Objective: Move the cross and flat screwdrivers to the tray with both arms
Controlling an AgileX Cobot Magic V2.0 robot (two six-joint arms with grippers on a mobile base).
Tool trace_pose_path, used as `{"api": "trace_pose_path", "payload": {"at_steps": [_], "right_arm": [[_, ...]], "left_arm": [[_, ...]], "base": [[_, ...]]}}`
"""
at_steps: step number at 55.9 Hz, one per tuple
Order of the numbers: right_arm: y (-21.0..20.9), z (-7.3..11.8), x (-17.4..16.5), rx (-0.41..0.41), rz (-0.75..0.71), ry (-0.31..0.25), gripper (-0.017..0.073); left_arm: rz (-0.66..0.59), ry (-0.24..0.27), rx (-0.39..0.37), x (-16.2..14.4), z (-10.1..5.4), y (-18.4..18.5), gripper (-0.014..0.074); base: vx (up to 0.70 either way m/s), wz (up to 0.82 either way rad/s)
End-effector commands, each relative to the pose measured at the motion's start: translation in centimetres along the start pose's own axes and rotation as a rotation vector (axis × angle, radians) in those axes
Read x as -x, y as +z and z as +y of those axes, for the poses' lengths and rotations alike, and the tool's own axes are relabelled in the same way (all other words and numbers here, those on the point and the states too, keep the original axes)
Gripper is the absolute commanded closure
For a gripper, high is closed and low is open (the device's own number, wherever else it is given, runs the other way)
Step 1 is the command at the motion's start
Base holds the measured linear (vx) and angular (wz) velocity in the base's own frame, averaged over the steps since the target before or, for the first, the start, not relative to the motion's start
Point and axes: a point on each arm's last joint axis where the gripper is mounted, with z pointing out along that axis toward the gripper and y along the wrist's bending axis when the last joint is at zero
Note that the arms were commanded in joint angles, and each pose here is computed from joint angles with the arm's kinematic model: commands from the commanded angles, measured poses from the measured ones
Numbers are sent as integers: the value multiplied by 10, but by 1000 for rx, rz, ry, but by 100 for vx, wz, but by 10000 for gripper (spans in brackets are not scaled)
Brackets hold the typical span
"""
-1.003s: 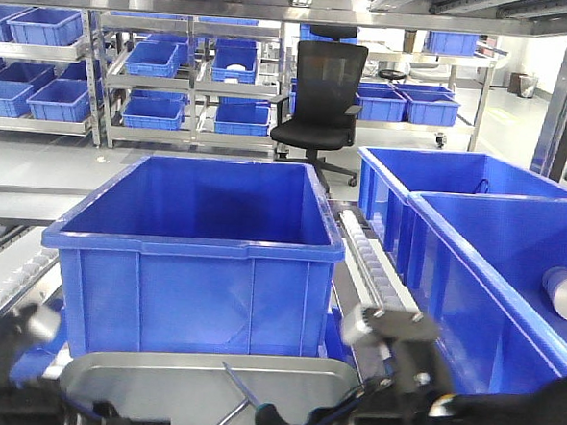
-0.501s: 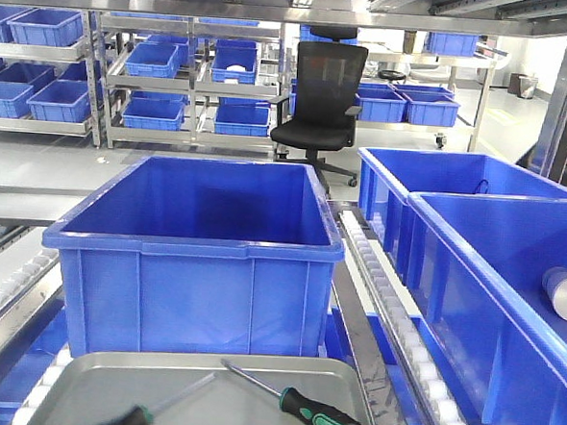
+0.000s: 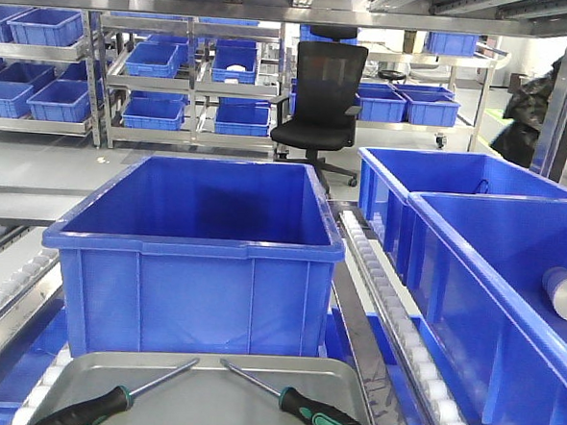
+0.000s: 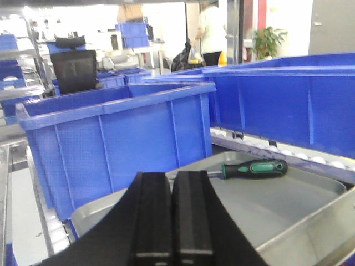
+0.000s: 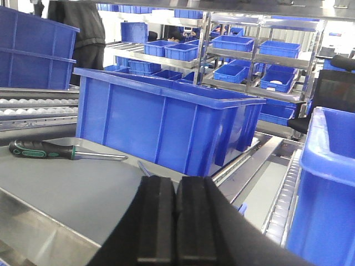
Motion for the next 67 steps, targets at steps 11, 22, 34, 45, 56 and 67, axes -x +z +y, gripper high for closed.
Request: {"api": "trace_pose_path", "payload": {"at_steps": [11,22,34,45,56,67], "right_arm": [[-1,-2,17,-19,-111,-11,567],[-1,-2,17,-19,-111,-11,567],[-1,-2,17,-19,-111,-11,567],[-1,-2,17,-19,-111,-11,567],[-1,-2,17,-19,-111,-11,567],[-1,-2,17,-19,-111,-11,567]], "left_arm": [[-85,-31,32,13,3,-1,591],[-85,-31,32,13,3,-1,591],[9,103,148,-23,12,5,591],[1,37,380,-88,28,1,591],[17,3,439,-103,31,1,591],[23,-5,438,-104,31,1,591]], "base": [[0,0],[0,0],[0,0],[0,2],[0,0],[0,0]]}}
